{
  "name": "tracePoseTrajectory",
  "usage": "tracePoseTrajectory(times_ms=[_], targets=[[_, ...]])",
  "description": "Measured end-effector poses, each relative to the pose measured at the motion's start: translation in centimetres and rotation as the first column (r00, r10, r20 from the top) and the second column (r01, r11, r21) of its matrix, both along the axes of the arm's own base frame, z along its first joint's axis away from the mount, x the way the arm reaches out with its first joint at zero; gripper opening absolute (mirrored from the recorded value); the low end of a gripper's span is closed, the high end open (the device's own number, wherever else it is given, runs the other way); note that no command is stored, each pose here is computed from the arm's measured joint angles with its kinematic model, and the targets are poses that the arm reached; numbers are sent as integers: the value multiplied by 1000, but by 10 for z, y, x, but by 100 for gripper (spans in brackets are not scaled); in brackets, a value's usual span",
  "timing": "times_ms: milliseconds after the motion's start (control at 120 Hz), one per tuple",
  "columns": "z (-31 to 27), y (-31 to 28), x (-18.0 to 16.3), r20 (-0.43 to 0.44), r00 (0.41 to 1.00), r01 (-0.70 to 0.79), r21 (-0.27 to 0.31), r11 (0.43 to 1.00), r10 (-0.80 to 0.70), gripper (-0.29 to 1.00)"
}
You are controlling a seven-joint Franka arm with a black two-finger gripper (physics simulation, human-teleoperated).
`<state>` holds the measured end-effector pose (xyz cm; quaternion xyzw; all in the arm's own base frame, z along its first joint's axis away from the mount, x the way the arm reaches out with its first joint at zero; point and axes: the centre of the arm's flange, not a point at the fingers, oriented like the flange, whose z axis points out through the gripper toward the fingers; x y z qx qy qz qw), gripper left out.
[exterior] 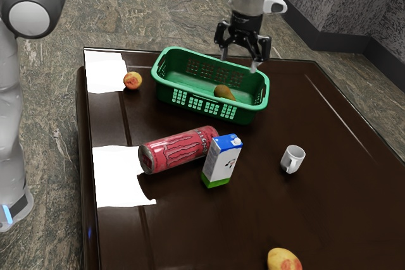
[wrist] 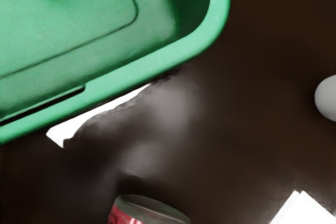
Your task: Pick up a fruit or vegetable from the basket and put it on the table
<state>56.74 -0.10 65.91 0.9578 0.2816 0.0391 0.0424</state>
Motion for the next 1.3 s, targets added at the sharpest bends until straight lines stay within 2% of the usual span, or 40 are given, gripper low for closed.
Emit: tracePoseTrajectory(times_ms=[75, 150, 308, 433, 483, 550, 675, 975, 1025, 1108, 1142, 1300], targets=[[1, 10, 2, -6, 975, -223, -30, 974, 223, 70], [4, 26, 1, -17, 907, -420, -53, 906, 420, 70], [14, 59, -7, -41, 693, -720, -89, 688, 720, 70], [11, 74, -10, -78, 514, -857, -97, 507, 854, 70], [6, 80, -10, -91, 466, -884, -90, 458, 880, 70], [-10, 86, -12, -114, 444, -896, -63, 439, 889, 70], [-54, 96, -18, -161, 435, -898, -13, 439, 886, 70], [-77, 135, -5, -172, 473, -880, -40, 473, 864, 70], [-81, 165, -3, -170, 442, -896, -43, 442, 881, 70], [-81, 263, -19, -153, 319, -948, -59, 313, 935, 70], [-78, 281, -26, -145, 300, -954, -66, 293, 943, 70], [-71, 233, 1, -115, 417, -908, -92, 409, 901, 70]])
